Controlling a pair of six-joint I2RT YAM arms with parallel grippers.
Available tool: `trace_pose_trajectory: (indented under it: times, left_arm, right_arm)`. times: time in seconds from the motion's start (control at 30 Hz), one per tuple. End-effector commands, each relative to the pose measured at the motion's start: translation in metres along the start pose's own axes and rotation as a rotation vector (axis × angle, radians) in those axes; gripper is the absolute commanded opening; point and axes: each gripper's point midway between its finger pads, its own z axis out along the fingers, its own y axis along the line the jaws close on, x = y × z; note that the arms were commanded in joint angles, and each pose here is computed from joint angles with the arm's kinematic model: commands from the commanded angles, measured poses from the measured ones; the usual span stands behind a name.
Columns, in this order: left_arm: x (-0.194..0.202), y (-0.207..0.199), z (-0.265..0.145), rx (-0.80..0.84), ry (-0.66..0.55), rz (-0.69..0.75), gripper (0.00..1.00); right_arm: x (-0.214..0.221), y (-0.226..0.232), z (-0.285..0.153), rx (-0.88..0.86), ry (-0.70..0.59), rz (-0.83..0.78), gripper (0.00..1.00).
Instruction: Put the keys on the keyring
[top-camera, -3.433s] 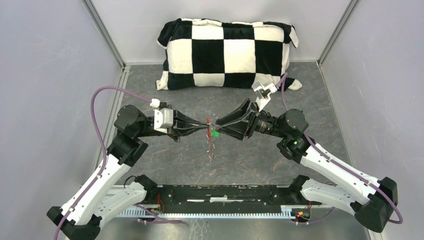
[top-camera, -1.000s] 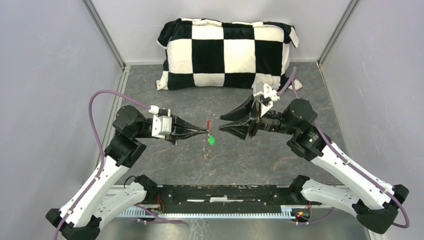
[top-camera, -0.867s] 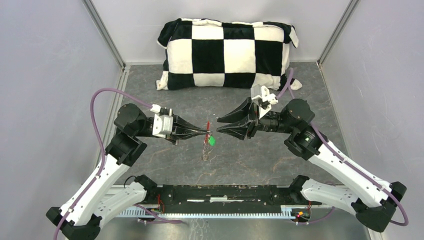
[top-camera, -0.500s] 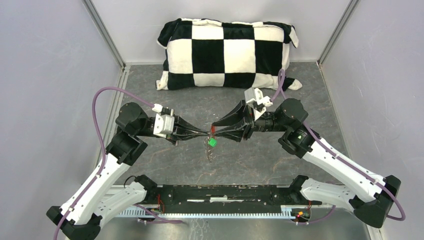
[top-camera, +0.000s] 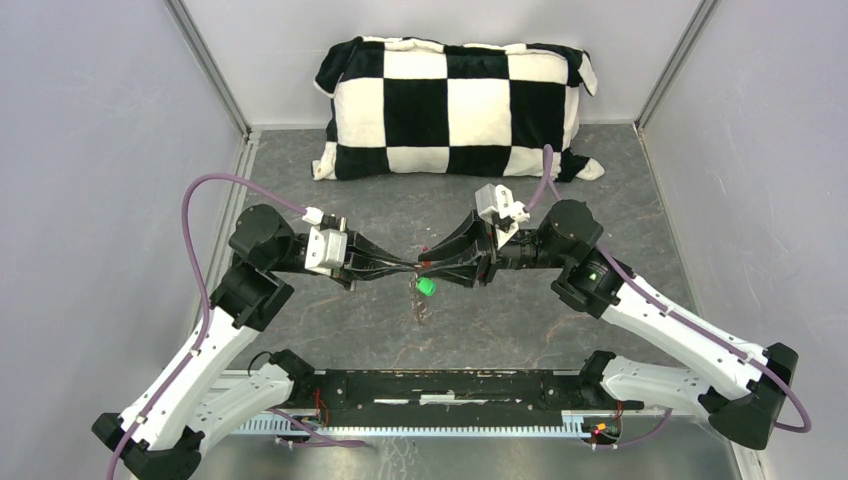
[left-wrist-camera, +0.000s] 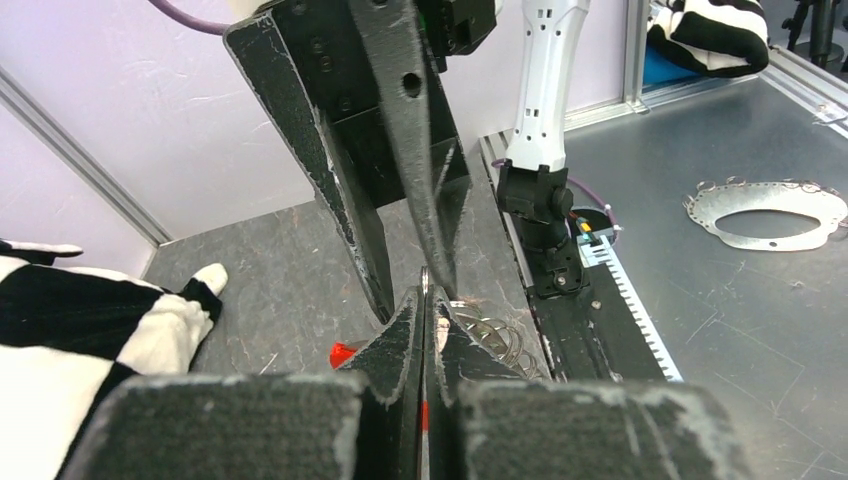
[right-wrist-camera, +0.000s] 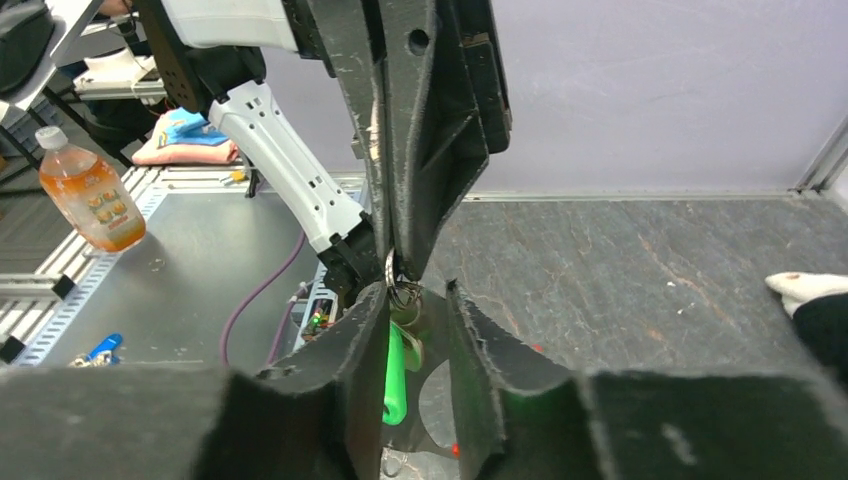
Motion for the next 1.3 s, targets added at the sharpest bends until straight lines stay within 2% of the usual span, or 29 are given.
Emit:
trace_pose_trajectory:
  times: [0.0, 0.07, 0.13, 0.23, 0.33, 0.67, 0.9, 1.07, 1.23, 1.27]
  left_arm:
    - [-0.021, -0.001, -0.001, 0.013, -0.033, 0.059, 0.02]
    - [-0.021, -0.002, -0.001, 0.014, -0.033, 0.063, 0.02]
    - [-0.013, -0.003, -0.002, 0.017, -0.011, 0.046, 0.02]
    - [0.001, -0.004, -0.004, 0.014, 0.033, 0.042, 0.02]
    - [0.025, -0.004, -0.007, 0.011, 0.105, 0.033, 0.02]
    - [0.061, 0.002, -0.014, 0.024, 0.268, 0.024, 0.26]
    - [0.075, -0.005, -0.019, 0.061, 0.342, -0.016, 0.30]
    - [0.076, -0.009, -0.022, 0.076, 0.355, -0.008, 0.27]
    - [0.082, -0.006, -0.024, 0.066, 0.380, 0.003, 0.11]
    - [0.084, -0.005, -0.024, 0.061, 0.387, 0.011, 0.04]
  right_arm:
    - [-0.011, -0.005, 0.003, 0.029, -0.018, -0.034, 0.25]
    - [-0.012, -0.006, 0.003, 0.038, -0.021, -0.034, 0.10]
    - [-0.014, -0.006, 0.001, 0.047, -0.025, -0.039, 0.01]
    - [-0.015, -0.007, -0.001, 0.069, -0.009, -0.031, 0.00]
    - [-0.005, -0.014, -0.004, 0.119, 0.080, -0.012, 0.00]
    - [0.034, -0.028, -0.005, 0.207, 0.427, 0.021, 0.00]
    - [0.048, -0.025, 0.004, 0.221, 0.570, -0.003, 0.00]
    - [0.051, -0.024, 0.011, 0.222, 0.619, -0.018, 0.00]
    - [0.048, -0.020, 0.018, 0.207, 0.621, -0.027, 0.00]
    - [0.047, -0.019, 0.020, 0.203, 0.618, -0.027, 0.00]
